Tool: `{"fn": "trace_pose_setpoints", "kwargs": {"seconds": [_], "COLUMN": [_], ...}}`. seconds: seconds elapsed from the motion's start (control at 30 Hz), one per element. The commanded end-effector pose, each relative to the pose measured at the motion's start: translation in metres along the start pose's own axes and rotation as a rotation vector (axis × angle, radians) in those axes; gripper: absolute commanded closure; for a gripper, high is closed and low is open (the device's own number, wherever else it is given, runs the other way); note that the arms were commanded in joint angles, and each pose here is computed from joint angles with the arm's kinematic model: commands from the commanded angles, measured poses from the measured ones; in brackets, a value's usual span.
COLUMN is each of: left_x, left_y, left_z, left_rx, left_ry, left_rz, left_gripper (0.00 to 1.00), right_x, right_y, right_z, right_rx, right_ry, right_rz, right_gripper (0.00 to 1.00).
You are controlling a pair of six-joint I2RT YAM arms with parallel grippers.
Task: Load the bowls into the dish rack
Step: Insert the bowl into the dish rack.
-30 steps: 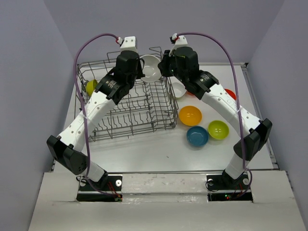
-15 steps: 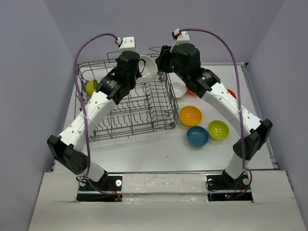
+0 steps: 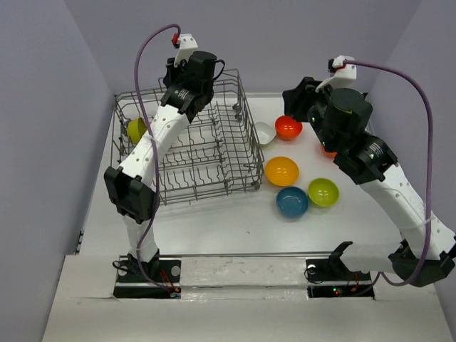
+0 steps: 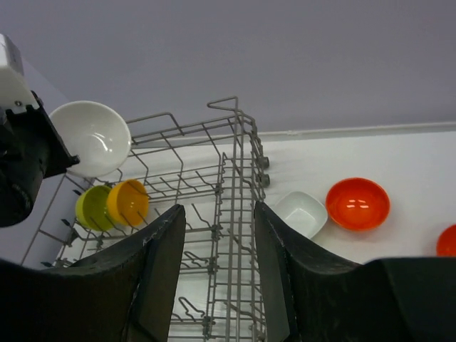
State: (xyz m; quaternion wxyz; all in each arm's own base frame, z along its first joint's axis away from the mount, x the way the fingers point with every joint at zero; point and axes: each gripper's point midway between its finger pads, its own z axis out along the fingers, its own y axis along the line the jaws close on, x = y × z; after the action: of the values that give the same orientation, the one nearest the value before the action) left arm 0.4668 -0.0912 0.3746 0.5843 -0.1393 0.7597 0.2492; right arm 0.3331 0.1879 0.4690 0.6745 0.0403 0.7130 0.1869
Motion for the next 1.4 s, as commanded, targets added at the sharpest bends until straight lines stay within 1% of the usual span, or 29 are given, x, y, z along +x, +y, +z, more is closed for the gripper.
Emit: {"fn": "trace_pose_setpoints", "kwargs": {"seconds": [0.0, 0.03, 0.07, 0.1, 0.13, 0.23, 0.33, 0.37, 0.4, 0.43, 0.47, 0.5, 0.53, 0.57, 0.73, 1.1, 1.37], "left_x": [-0.013, -0.013, -0.004, -0.003, 0.001, 0.006, 0.014, 0.018, 0.02, 0.023, 0.031, 0.032, 0.039, 0.044, 0.06, 0.071, 0.084], "left_y": [0.033, 0.041, 0.036, 0.042, 0.042, 0.039, 0.04, 0.039, 0.04, 0.041, 0.039, 0.037, 0.037, 0.036, 0.024, -0.002, -0.011], "left_z": [0.016, 0.02, 0.027, 0.028, 0.03, 0.035, 0.037, 0.039, 0.038, 0.038, 0.039, 0.04, 0.04, 0.04, 0.045, 0.052, 0.058], "left_rx": [-0.254, -0.318, -0.351, -0.406, -0.427, -0.477, -0.512, -0.527, -0.533, -0.544, -0.546, -0.549, -0.559, -0.557, -0.549, -0.523, -0.507], "left_ry": [-0.03, -0.03, -0.018, -0.013, 0.0, 0.005, 0.022, 0.02, 0.034, 0.042, 0.051, 0.045, 0.055, 0.069, 0.076, 0.075, 0.072], "left_rz": [0.071, 0.113, 0.159, 0.179, 0.238, 0.262, 0.32, 0.303, 0.35, 0.362, 0.391, 0.367, 0.385, 0.435, 0.473, 0.528, 0.556], "left_gripper": [1.0, 1.0, 1.0, 1.0, 1.0, 1.0, 1.0, 1.0, 1.0, 1.0, 1.0, 1.0, 1.0, 1.0, 1.0, 1.0, 1.0], "right_x": [0.032, 0.032, 0.041, 0.043, 0.04, 0.045, 0.044, 0.045, 0.043, 0.045, 0.049, 0.05, 0.052, 0.053, 0.056, 0.057, 0.058], "right_y": [-0.03, -0.034, -0.038, -0.041, -0.045, -0.054, -0.059, -0.059, -0.059, -0.06, -0.06, -0.06, -0.06, -0.061, -0.06, -0.062, -0.063], "right_z": [-0.011, -0.018, -0.02, -0.024, -0.032, -0.039, -0.048, -0.049, -0.053, -0.053, -0.054, -0.054, -0.055, -0.055, -0.055, -0.057, -0.057], "right_rx": [0.113, 0.118, 0.125, 0.128, 0.132, 0.149, 0.152, 0.146, 0.14, 0.138, 0.135, 0.131, 0.129, 0.128, 0.119, 0.119, 0.121], "right_ry": [0.065, 0.072, 0.09, 0.094, 0.086, 0.092, 0.092, 0.093, 0.089, 0.092, 0.099, 0.103, 0.103, 0.105, 0.106, 0.099, 0.1], "right_rz": [-0.031, -0.024, -0.032, -0.028, -0.021, -0.029, -0.03, -0.027, -0.021, -0.019, -0.021, -0.021, -0.021, -0.022, -0.019, -0.02, -0.023], "right_gripper": [0.51, 0.51, 0.51, 0.51, 0.51, 0.51, 0.51, 0.51, 0.51, 0.51, 0.51, 0.51, 0.5, 0.5, 0.5, 0.5, 0.5]}}
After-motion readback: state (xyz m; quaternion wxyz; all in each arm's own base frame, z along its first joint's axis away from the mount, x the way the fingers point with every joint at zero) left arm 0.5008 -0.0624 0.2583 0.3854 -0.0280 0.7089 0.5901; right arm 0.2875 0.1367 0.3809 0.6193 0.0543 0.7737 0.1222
